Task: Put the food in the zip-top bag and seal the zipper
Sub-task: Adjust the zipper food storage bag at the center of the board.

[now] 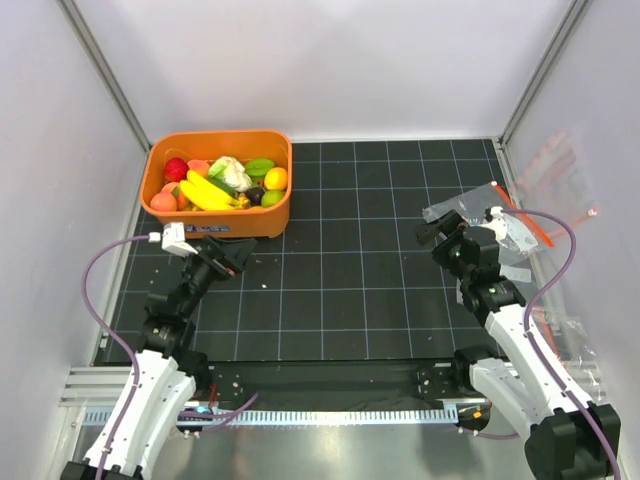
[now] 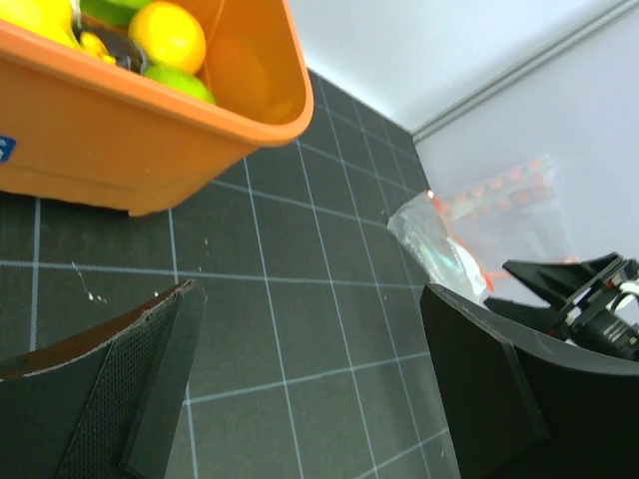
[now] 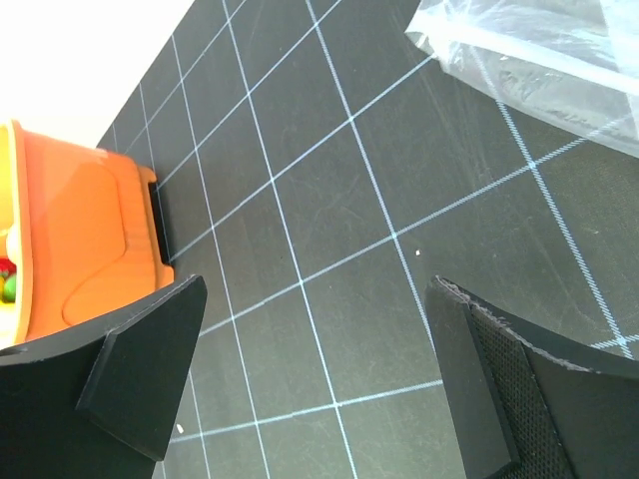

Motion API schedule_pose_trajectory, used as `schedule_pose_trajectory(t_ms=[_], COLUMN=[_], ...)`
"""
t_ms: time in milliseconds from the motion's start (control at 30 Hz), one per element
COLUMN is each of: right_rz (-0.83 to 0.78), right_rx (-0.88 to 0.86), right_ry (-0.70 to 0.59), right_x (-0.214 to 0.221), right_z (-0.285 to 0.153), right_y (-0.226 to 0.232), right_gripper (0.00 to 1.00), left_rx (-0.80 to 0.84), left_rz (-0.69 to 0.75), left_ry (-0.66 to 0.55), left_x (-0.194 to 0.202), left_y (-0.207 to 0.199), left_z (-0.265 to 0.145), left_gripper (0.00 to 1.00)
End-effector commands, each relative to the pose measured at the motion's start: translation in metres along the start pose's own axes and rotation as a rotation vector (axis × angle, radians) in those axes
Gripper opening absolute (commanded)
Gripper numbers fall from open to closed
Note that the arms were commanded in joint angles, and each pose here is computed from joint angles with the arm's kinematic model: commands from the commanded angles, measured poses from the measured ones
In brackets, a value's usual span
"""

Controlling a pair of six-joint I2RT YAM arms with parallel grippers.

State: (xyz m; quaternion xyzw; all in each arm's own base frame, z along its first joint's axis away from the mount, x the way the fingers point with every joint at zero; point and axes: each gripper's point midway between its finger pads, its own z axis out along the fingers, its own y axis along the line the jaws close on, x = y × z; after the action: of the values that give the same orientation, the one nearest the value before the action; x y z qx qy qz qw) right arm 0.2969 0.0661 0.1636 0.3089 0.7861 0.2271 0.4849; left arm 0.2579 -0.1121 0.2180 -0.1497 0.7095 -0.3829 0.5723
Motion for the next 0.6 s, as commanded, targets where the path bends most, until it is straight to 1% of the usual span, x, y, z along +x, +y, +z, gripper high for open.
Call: schedule_pose_trajectory(t_ms=[0,33,67,100,233,333,400,433,467,567], right_rz=[0.05,0.085,0.092,0.089,0.072,0.057,0.05,0.044,0.041,0.056], right_rx=[0.018,0.066,0.119,0.149,0.221,0.229,0.268,0.282,0.307,0.325], right_ry=[-0.065,-0.066,-0.093,-0.084,-0.091,-0.081,-0.098,-0.099,-0.099,-0.117], right_x=[-0.015,-0.014,-0.018,-0.016,-0.014,-0.013,-0.019,-0.02,-0.02,-0.025], right_z=[0.002,0.004,0.005,0.008,0.018,0.028,0.032,0.032,0.035,0.043], right_y=[0.002,-0.007,-0.016,-0.02,-0.036,-0.041,-0.05,-0.053,-0.058,-0.064], right_gripper=[1.0,1.0,1.0,1.0,1.0,1.0,1.0,1.0,1.0,1.0], left_rx=[0.006,-0.001,-0.005,-0.024,-0.042,-0.012,0.011,0.012,0.02,0.033], left_rz=[0.049,0.053,0.063,0.062,0.069,0.083,0.087,0.087,0.09,0.093], left_ry=[0.012,0.022,0.033,0.053,0.07,0.077,0.083,0.084,0.087,0.085], left_x=[-0.003,0.0,0.003,0.008,0.014,0.016,0.017,0.017,0.017,0.015], left_y=[-0.012,-0.012,-0.011,-0.006,-0.002,-0.007,-0.012,-0.012,-0.014,-0.018], left_z=[0.006,0.008,0.01,0.013,0.017,0.016,0.016,0.016,0.015,0.015], left_gripper=[0.93,0.93,0.93,0.94,0.94,0.95,0.95,0.96,0.99,1.0])
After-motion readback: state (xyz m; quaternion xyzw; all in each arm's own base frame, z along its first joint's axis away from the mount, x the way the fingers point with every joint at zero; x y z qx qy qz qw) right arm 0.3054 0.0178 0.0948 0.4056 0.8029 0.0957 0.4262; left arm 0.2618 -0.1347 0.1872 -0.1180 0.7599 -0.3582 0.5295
